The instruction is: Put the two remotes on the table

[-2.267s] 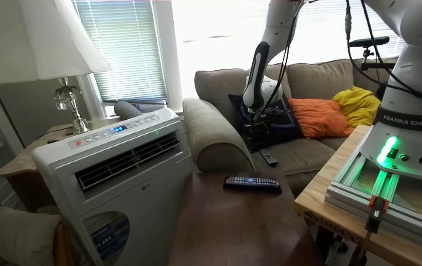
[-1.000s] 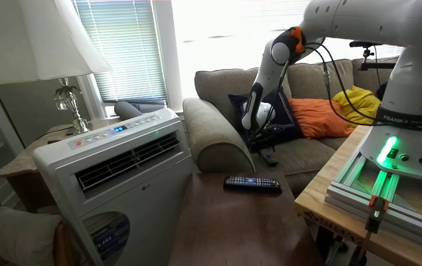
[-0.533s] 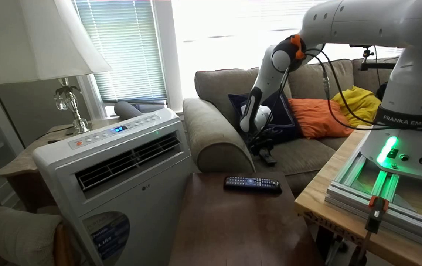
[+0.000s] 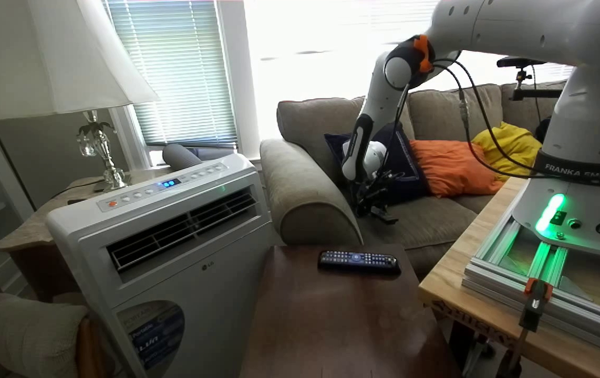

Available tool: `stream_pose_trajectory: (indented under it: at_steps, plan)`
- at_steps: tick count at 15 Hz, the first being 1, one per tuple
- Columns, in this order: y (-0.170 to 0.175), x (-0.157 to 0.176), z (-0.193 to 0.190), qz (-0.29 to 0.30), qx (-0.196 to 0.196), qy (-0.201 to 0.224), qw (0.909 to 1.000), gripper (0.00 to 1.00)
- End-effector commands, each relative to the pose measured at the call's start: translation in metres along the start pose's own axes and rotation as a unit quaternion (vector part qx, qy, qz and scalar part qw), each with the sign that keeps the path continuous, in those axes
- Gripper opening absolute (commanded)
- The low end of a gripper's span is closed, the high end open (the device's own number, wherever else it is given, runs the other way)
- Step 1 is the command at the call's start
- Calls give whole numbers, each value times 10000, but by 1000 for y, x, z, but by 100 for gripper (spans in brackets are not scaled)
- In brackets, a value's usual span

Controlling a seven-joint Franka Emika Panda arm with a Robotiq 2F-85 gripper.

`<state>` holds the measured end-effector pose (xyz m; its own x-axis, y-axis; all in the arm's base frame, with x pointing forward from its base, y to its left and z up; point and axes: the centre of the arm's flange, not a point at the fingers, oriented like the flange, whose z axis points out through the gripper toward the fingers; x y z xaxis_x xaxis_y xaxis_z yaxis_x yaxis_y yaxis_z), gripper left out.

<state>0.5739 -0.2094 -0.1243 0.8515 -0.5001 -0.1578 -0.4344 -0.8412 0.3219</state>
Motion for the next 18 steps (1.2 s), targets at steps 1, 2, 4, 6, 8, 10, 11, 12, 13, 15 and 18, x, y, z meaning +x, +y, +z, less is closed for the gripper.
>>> stream_pose_trajectory:
  at_steps: [1,2,4,6,8,10,11,12,13,15,18]
  plan:
    - [25,-35,-44,-800,-233,292,9961,29]
    - [28,-43,-52,-1051,-275,409,9932,29]
    - [31,-61,-69,-1538,-335,673,9852,29]
    - [30,-80,-83,-2012,-357,927,9745,29]
    - [28,-99,-97,-2466,-306,1138,9619,29]
    - [26,-120,-104,-2774,-161,1309,9516,29]
    - [26,-131,-107,-2957,-138,1360,9455,29]
    - [27,-142,-110,-3101,-120,1439,9397,29]
    - [27,-154,-112,-3280,-97,1463,9332,29]
    - [30,-178,-119,-3623,-54,1479,9202,29]
    - [38,-211,-127,-4031,33,1505,9027,29]
